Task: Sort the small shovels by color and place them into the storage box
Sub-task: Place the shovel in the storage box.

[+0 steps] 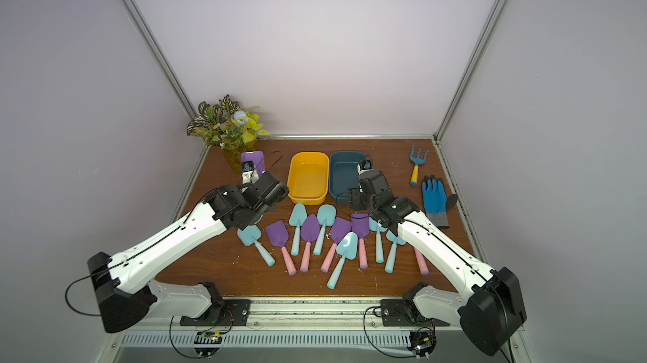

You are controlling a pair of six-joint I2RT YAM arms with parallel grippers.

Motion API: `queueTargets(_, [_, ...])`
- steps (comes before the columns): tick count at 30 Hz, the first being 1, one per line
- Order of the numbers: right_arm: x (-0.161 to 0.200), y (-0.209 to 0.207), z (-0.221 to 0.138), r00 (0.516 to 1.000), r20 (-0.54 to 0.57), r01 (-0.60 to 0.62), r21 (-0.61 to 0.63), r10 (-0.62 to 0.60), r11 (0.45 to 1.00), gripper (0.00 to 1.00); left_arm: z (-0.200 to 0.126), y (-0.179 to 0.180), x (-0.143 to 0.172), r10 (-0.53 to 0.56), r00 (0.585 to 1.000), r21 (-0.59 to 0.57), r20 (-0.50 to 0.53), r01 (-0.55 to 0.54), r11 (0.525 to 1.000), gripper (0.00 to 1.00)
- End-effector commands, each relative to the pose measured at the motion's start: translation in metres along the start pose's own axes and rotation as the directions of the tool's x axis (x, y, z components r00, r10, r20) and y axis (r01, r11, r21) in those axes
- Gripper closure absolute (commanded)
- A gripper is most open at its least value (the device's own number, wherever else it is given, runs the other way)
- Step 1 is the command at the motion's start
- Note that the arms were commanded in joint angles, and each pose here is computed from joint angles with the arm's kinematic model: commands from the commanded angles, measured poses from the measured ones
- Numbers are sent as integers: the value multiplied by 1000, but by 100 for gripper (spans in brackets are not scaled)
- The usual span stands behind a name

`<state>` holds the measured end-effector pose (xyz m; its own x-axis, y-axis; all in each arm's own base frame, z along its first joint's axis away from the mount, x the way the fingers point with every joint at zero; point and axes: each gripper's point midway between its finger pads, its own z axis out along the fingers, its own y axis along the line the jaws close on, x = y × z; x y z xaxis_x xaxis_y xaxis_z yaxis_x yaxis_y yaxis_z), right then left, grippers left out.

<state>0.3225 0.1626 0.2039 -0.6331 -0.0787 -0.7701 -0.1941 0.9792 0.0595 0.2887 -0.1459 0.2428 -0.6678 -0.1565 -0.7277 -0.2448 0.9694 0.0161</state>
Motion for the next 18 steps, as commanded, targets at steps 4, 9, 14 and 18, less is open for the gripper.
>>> queueTargets(4, [-18,-7,-11,999,37,12,27,-13,1000,24,23,-74,-23,193,981,152,25,-195,969,100])
queueTargets(9, [-19,-9,-11,1000,25,9,27,-9,1000,24,46,-114,-43,224,975,246,11,-220,944,100])
queueTargets(14, [-17,-16,-16,1000,17,7,48,-8,999,24,74,-139,-50,265,964,289,-12,-250,924,100])
queueTargets(18, [-17,-24,-22,1000,20,2,70,-4,998,24,103,-158,-43,302,952,312,-55,-271,911,100])
